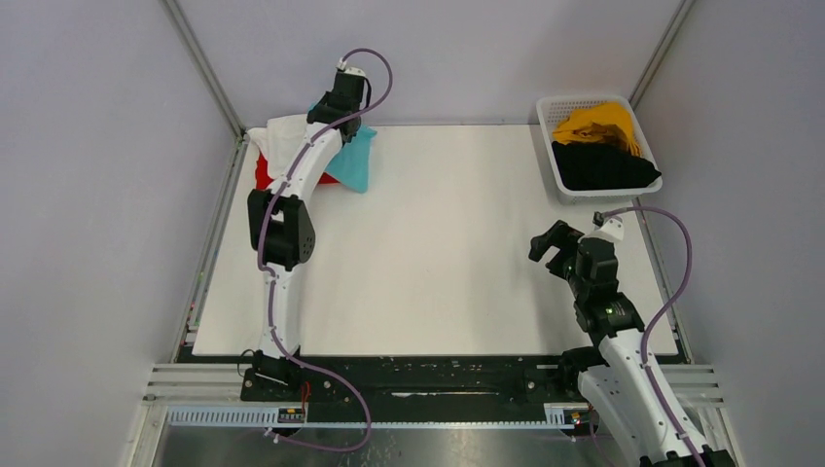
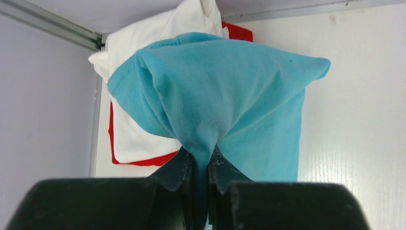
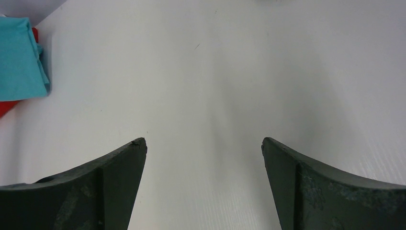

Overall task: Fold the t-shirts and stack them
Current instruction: Put the neatly folded tshirt into the corner of the board with the left arm

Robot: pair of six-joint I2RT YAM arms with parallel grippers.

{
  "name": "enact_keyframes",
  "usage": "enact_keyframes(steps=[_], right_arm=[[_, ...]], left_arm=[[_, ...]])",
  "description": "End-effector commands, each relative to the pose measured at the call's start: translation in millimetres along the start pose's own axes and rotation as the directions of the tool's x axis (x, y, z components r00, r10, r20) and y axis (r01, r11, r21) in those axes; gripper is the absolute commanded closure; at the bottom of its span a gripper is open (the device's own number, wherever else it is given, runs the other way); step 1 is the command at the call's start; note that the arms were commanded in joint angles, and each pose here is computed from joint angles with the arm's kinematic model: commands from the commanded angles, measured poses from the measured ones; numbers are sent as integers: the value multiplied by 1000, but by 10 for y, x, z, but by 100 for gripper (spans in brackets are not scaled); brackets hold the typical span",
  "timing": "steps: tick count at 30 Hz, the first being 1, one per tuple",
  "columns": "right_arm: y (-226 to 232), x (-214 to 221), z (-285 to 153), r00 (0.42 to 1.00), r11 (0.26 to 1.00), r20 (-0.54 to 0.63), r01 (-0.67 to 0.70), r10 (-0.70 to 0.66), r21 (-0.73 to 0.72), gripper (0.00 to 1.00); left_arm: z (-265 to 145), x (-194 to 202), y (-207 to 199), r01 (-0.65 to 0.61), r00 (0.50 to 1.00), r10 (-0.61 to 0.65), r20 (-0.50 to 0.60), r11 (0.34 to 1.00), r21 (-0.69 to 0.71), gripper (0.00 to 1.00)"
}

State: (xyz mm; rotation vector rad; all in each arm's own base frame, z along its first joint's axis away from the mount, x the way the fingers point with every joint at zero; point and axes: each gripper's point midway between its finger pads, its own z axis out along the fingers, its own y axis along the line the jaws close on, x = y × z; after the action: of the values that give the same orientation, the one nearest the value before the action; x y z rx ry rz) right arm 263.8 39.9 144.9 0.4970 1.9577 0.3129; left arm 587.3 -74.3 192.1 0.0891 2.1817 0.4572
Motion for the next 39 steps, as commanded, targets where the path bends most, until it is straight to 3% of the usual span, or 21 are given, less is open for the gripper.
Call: enact_keyframes(steps=[1,11,25,39], right_arm=[[-5,-134,28,999,1000,52,5,-6,17,1],[-22,-104,75,999,999,33,7,-8,32,2],[-69,-73,128,1000,997,3,19,-19,70,2],[-134,-51,159,999,993,-17,37,-35,110,2]], left_arm=[[-210,-614,107,15,987,-24,162,999,52,100],[-312,-915,483,99,965,-113,236,993,71,100],[489,-508,1061,188,968,-189,165,982,20,100],[955,-336,1627,204,963,-173,206,969,-140,100]])
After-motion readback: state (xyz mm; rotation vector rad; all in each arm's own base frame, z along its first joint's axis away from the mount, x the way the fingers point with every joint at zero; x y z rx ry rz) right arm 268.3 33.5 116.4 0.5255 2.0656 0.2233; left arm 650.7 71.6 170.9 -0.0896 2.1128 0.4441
